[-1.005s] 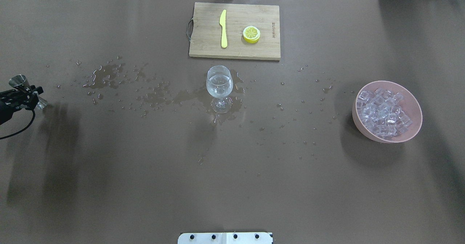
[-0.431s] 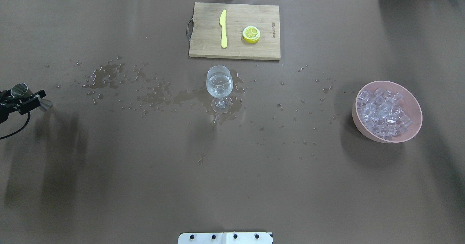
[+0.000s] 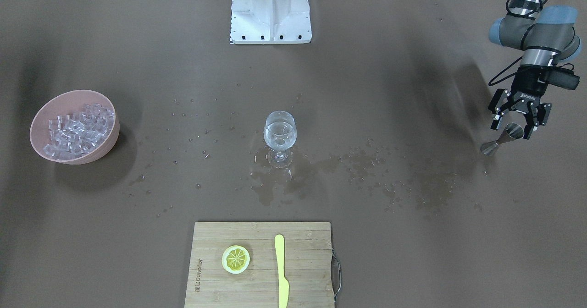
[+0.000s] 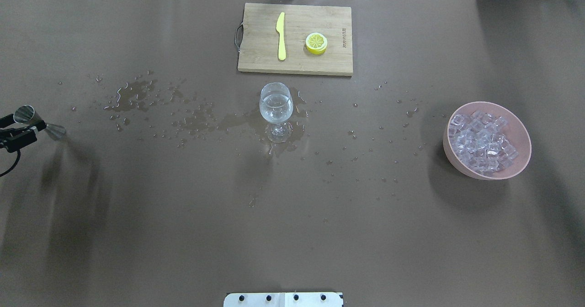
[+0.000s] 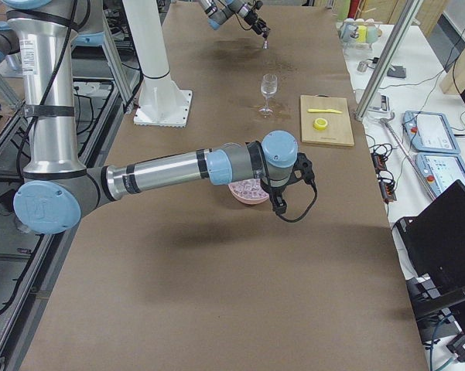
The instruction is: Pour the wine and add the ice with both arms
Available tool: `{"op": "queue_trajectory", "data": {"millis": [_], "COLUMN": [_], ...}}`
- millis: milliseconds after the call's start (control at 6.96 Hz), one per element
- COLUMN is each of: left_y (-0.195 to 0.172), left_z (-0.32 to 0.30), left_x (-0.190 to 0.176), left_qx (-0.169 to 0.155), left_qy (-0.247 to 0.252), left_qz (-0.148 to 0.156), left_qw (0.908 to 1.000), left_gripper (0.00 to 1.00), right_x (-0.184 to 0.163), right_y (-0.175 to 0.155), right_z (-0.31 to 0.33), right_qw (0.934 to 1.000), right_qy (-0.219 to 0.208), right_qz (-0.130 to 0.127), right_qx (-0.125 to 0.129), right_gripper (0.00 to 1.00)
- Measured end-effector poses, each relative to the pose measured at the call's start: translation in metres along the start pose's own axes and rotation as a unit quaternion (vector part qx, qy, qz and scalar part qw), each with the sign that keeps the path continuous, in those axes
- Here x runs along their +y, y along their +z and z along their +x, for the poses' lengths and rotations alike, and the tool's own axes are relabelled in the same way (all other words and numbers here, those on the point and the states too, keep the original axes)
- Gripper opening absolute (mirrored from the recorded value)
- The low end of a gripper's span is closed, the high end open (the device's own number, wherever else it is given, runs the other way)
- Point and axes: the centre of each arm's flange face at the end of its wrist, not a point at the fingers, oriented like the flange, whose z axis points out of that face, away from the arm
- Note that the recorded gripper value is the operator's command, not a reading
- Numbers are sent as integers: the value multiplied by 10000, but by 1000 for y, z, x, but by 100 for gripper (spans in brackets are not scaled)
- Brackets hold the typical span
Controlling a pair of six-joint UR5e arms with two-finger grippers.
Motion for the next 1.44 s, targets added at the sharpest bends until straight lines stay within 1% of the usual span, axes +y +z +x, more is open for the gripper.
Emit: {"op": "queue_trajectory", "data": {"millis": [144,287,431,574,718,862,1005,1149,1292,1436], "left_y": [-11,-16,-19,-24,-31,-40,-44,-44,-47,-50], "left_z": [-4,-7,-7,-5,-7,-19,-33,-47,-58,-67], "left_x": [-10,-33,-79,-128,-167,-189,-197,-202,-207,-208], "left_qx": [29,-27,-199,-365,-439,-519,-647,-736,-773,-799], "left_qy": [-33,-114,-317,-611,-902,-1113,-1097,-772,-419,-254], "left_qz": [-180,-435,-828,-1219,-1525,-1847,-2271,-2666,-2903,-3019], "left_qw": [9998,9990,9959,9900,9832,9751,9655,9579,9529,9497], "left_gripper": [99,99,99,99,99,99,99,99,99,99], "right_x": [2,2,3,4,3,2,2,1,0,0], "right_y": [1,2,3,4,3,1,1,1,2,2], "right_z": [2,3,4,4,2,-1,-2,-1,-3,-11], "right_qw": [10000,10000,10000,10000,9999,9999,9997,9992,9977,9967], "right_qy": [-61,-80,-74,-67,-70,-85,-145,-302,-501,-511], "right_qz": [40,54,53,51,68,98,145,251,423,580], "right_qx": [6,8,7,-16,-67,-104,-117,-125,-161,-255], "right_gripper": [100,100,100,100,100,100,100,100,100,100]}}
